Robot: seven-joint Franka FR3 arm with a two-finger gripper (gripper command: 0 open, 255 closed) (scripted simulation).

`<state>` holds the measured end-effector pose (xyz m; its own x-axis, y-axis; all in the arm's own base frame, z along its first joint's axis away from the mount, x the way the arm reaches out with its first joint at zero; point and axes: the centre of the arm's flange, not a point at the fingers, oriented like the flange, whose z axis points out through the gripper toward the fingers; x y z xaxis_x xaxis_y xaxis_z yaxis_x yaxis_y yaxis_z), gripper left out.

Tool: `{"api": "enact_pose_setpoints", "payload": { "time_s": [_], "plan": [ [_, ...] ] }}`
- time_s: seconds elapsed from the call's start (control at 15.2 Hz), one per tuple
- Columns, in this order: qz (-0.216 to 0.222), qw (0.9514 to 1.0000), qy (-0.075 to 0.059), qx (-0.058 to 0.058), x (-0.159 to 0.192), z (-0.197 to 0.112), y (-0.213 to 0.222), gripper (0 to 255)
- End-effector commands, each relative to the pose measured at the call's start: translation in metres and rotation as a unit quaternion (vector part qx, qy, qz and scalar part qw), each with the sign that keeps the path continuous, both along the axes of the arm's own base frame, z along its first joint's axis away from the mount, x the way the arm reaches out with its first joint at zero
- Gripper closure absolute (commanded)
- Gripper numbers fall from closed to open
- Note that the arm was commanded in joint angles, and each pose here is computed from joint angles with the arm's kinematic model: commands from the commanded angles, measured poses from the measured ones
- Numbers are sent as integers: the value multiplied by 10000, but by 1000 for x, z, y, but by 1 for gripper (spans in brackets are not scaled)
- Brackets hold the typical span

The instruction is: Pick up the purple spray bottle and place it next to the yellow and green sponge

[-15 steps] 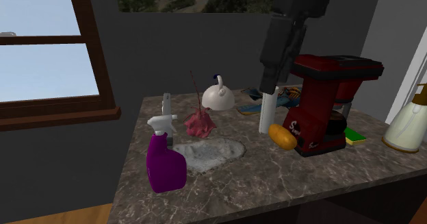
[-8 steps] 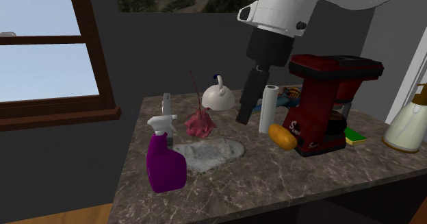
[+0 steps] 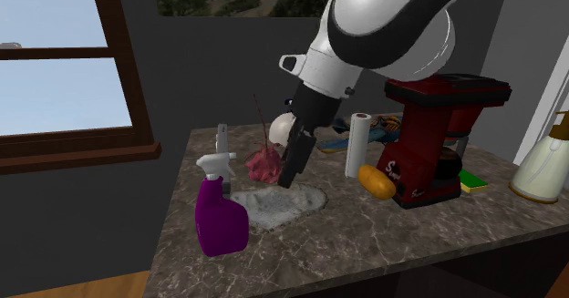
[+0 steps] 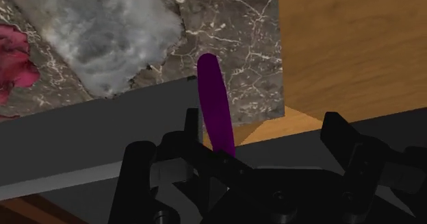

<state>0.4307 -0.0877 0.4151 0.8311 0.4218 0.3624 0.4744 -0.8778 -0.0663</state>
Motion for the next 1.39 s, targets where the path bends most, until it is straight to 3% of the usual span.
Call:
{"api": "enact_pose_setpoints", "payload": {
  "time_s": [0.0, 0.46, 0.92, 1.32],
  "plan": [
    [332, 9993, -184, 3, 18, -23, -1, 0],
    [1363, 9880, -715, 104, 81, -79, 6, 0],
    [1363, 9880, -715, 104, 94, -111, 18, 0],
    [1363, 9880, -715, 104, 95, -114, 19, 0]
  ]
}}
